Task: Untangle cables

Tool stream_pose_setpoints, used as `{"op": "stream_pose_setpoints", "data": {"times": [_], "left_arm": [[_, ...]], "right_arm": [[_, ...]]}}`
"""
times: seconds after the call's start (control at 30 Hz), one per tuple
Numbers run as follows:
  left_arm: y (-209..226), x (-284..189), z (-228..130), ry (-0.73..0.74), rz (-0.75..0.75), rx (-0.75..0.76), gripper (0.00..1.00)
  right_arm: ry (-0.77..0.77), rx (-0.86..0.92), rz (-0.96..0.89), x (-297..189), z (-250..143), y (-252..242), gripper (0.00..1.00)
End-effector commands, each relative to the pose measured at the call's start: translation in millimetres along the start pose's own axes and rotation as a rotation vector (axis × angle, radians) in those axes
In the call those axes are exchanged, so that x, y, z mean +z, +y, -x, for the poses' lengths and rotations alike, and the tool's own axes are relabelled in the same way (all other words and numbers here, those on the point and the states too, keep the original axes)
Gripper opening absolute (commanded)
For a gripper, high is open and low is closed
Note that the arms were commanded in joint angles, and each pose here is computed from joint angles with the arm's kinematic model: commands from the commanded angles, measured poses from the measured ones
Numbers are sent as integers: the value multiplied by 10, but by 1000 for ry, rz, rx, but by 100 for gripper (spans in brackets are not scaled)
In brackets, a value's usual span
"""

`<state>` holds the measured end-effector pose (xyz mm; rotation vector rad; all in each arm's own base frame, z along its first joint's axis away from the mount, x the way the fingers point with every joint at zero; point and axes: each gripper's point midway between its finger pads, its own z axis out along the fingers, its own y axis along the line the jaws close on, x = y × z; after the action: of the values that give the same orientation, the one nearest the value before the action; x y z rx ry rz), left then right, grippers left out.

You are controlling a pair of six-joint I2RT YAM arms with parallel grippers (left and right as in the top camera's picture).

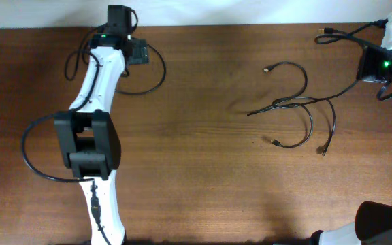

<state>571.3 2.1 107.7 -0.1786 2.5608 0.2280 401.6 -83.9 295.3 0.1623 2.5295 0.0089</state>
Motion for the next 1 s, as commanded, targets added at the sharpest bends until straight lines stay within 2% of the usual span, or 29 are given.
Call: {"op": "stream_pose_setpoints", "data": {"times": [0.0,0.2,0.37,0.63,0.8,0.97], "left_arm": [[-578,-673,232,-109,-113,107,99],[-1471,-1569,34,-166,-282,277,99],[-2131,-1957,-500,-77,-467,412,99],[-2676,-2241,-1287,41,-524,600,99],[-2996,-2453,-1667,58,-584,692,99],[-3058,-2420,-1904,85,-571,739,99]], "right_arm": [[-19,-16,11,-45,52,47,4],[-18,-16,10,-45,51,44,4],[-19,-19,11,-45,53,45,4],[-20,-19,12,-45,55,48,4],[-26,-18,5,-43,70,28,4],[15,-13,10,176,54,8,4]]}}
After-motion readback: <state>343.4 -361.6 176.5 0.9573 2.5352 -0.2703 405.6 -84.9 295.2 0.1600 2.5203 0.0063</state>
